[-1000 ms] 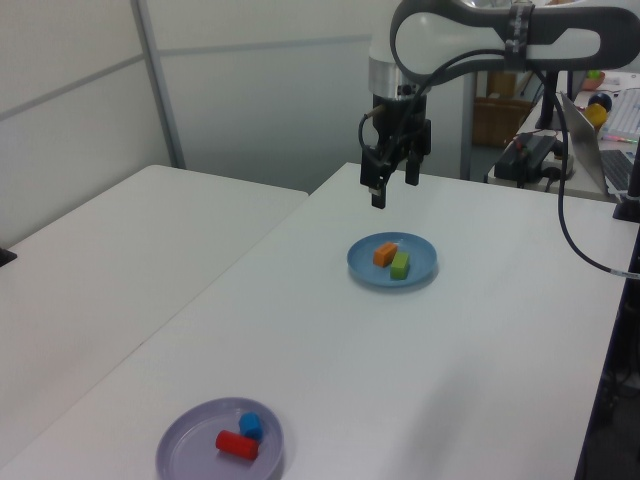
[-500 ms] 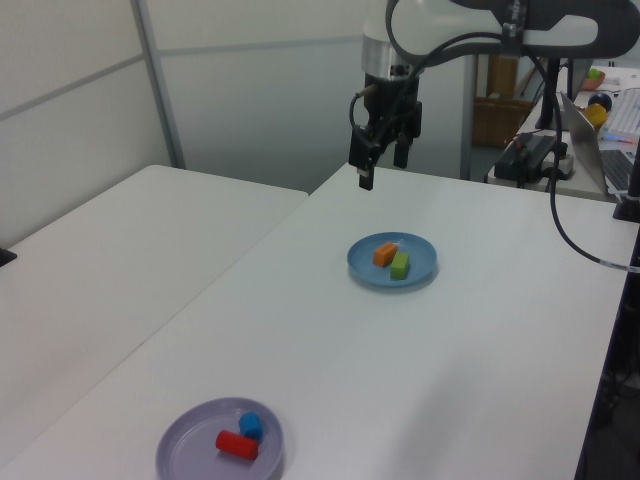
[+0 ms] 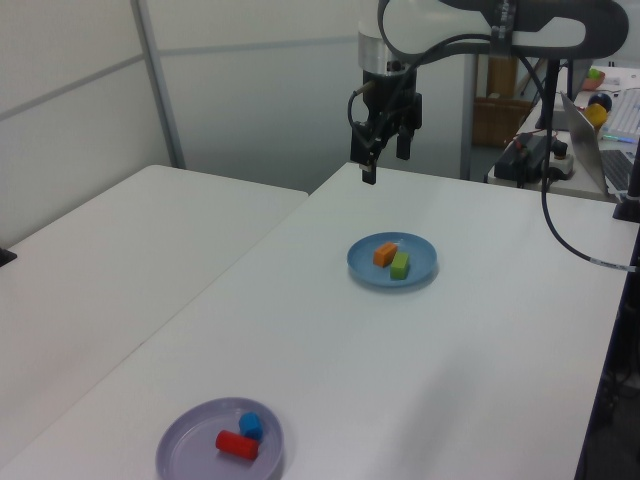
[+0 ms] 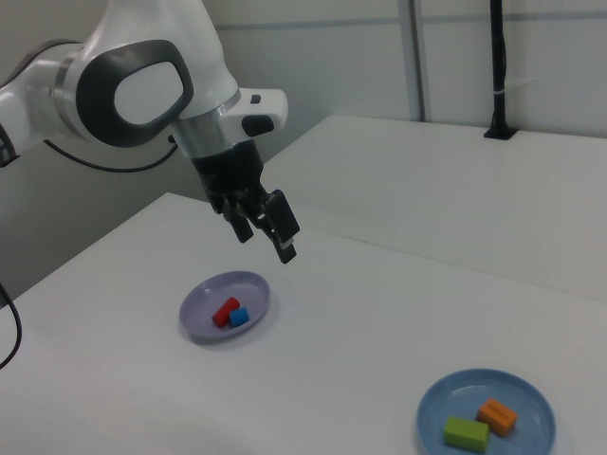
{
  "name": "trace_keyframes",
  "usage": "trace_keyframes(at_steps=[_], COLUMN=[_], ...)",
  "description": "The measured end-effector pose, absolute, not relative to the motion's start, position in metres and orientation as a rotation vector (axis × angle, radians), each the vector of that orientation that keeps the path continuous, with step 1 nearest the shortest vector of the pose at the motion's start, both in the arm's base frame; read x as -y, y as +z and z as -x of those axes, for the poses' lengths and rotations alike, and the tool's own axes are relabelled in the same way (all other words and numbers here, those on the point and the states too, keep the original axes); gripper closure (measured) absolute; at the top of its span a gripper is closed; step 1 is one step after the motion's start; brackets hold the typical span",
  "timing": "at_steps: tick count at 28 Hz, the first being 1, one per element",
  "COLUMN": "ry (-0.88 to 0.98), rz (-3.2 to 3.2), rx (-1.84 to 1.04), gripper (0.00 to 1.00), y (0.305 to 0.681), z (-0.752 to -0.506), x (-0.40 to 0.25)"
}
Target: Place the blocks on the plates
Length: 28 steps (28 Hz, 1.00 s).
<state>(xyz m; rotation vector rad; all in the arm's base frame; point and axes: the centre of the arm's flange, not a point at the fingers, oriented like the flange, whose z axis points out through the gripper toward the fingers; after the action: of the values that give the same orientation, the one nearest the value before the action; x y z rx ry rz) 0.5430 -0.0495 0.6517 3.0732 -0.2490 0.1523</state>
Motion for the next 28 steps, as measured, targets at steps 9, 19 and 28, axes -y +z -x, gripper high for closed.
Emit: trace_keyframes(at_steps=[9,19,28], ry=[0.131,0.056,0.008], rz=[-3.075,-3.077,-3.105], rx=[0.233,0.22,0.219], gripper=[0.0,0.0,0.0], y=[0.648,0.638,0.633], z=[-0.546,-0.546,-0.545], x=[0.043,0.039,0.035])
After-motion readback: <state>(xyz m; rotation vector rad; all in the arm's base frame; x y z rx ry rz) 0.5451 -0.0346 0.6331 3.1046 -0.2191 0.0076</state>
